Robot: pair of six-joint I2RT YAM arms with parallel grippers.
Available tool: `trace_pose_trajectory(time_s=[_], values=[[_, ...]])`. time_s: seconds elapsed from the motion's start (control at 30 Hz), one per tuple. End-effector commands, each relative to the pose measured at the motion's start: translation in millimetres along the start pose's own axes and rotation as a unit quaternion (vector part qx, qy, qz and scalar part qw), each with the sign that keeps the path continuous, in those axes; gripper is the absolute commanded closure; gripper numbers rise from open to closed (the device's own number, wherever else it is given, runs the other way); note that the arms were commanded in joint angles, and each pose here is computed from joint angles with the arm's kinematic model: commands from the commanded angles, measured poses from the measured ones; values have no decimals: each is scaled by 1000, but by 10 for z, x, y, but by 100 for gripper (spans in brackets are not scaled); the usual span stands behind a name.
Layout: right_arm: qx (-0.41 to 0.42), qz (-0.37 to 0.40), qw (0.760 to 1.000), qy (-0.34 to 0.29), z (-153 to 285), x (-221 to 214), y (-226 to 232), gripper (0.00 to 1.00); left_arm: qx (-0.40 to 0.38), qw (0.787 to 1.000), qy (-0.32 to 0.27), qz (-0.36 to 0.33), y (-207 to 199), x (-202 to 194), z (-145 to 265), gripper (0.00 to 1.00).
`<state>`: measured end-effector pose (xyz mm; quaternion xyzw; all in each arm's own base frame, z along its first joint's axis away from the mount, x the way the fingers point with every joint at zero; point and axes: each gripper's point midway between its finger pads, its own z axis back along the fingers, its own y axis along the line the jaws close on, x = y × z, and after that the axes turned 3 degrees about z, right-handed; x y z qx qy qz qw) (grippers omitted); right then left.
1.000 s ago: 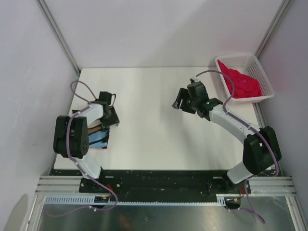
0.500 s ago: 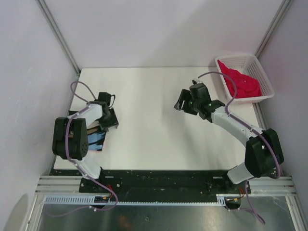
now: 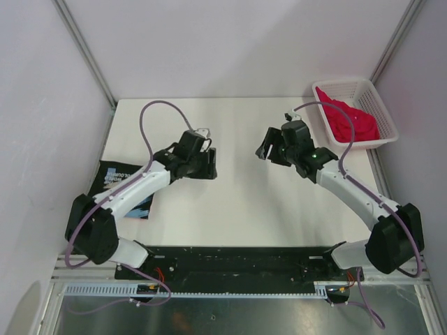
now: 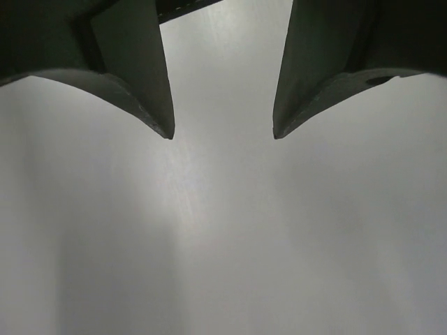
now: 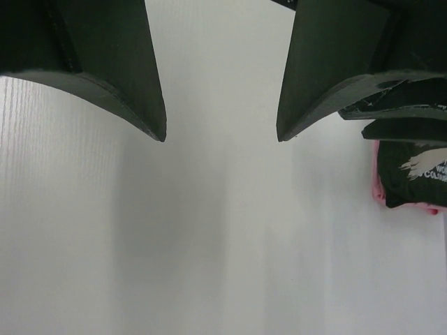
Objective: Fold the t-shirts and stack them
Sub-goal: Put the neatly folded tshirt into the corner of the board with both arms
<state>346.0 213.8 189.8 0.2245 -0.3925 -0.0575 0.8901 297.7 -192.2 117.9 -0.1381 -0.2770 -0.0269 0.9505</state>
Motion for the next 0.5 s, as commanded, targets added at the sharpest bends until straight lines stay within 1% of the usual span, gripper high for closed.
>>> trace_pose_trajectory(time_s=[0.0, 0.17, 0.33, 0.47], values=[[2, 8, 1000, -27, 254, 91, 87, 30, -76, 993, -84, -13, -507, 376, 290, 34], [5, 11, 999, -37, 380, 108, 127, 26, -100, 987, -122, -20, -611, 483, 427, 18], [6, 13, 999, -46, 441, 142, 140, 24, -95, 985, -143, -22, -581, 552, 517, 11], [8, 11, 999, -48, 449, 153, 150, 24, -98, 984, -149, -22, -592, 580, 555, 10]])
